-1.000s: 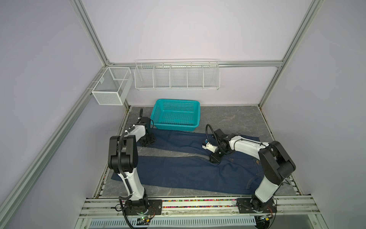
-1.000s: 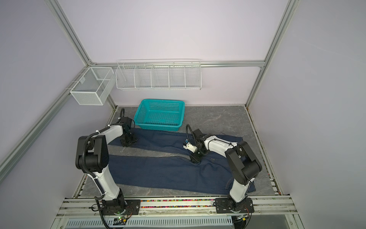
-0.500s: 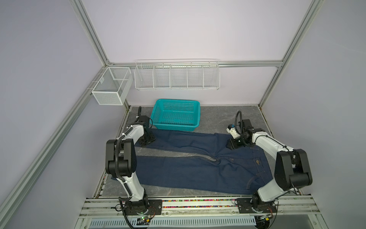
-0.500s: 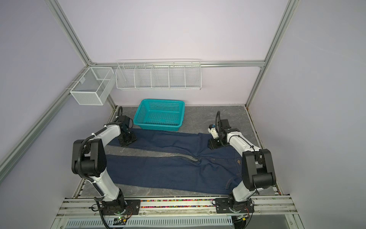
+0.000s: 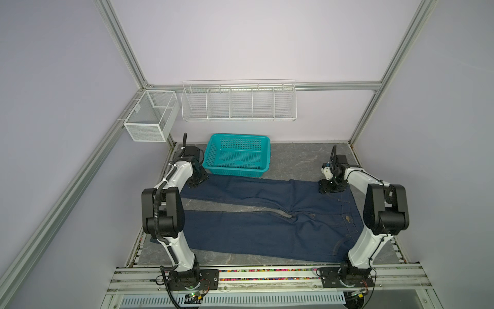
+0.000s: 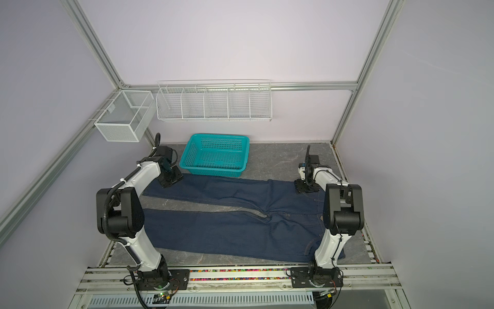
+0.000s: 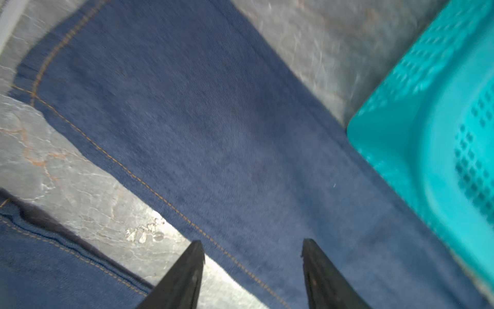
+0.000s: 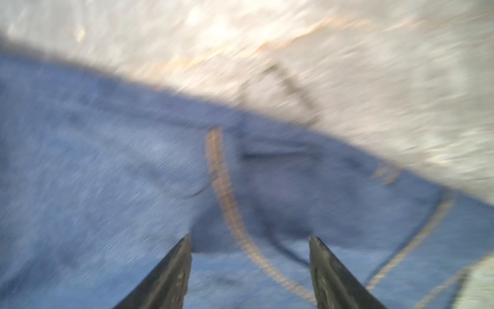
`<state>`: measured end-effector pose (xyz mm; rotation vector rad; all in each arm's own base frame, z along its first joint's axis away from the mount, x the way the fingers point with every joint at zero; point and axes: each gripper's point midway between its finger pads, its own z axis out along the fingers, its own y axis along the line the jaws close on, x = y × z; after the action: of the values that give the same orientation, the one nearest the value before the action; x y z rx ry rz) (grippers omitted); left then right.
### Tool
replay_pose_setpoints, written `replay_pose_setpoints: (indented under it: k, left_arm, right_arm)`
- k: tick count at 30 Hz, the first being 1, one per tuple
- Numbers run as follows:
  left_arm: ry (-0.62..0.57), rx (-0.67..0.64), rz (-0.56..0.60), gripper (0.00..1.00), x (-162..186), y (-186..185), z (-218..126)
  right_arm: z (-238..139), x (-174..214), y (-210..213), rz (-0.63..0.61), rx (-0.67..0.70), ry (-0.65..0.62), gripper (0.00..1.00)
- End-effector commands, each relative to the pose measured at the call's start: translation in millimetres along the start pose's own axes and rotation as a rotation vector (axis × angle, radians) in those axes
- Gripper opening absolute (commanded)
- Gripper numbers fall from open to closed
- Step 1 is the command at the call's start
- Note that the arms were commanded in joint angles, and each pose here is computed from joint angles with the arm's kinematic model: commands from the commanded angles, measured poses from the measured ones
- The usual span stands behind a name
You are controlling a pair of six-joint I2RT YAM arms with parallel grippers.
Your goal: Fold and stack the trousers
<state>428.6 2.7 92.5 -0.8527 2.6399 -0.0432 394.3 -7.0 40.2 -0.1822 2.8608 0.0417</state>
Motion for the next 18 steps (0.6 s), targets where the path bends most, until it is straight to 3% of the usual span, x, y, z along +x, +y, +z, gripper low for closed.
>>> replay_pose_setpoints:
  k: [1,9,18]
  left_arm:
    - [-0.039,-0.094,-0.154,0.60,-20,9,10]
    - [-0.140,-0.276,-0.345,0.61,-66,15,28]
    - [-0.109,-0.370,-0.365,0.60,-91,26,65]
  right_arm:
    - [8,0,-15,0.013,-0.007,0.020,0.72]
    - [-13,-18,-27,0.081,-0.019,-0.045,0.77]
    - [-36,-17,-13,0.211,-0.108,-0.062,0.77]
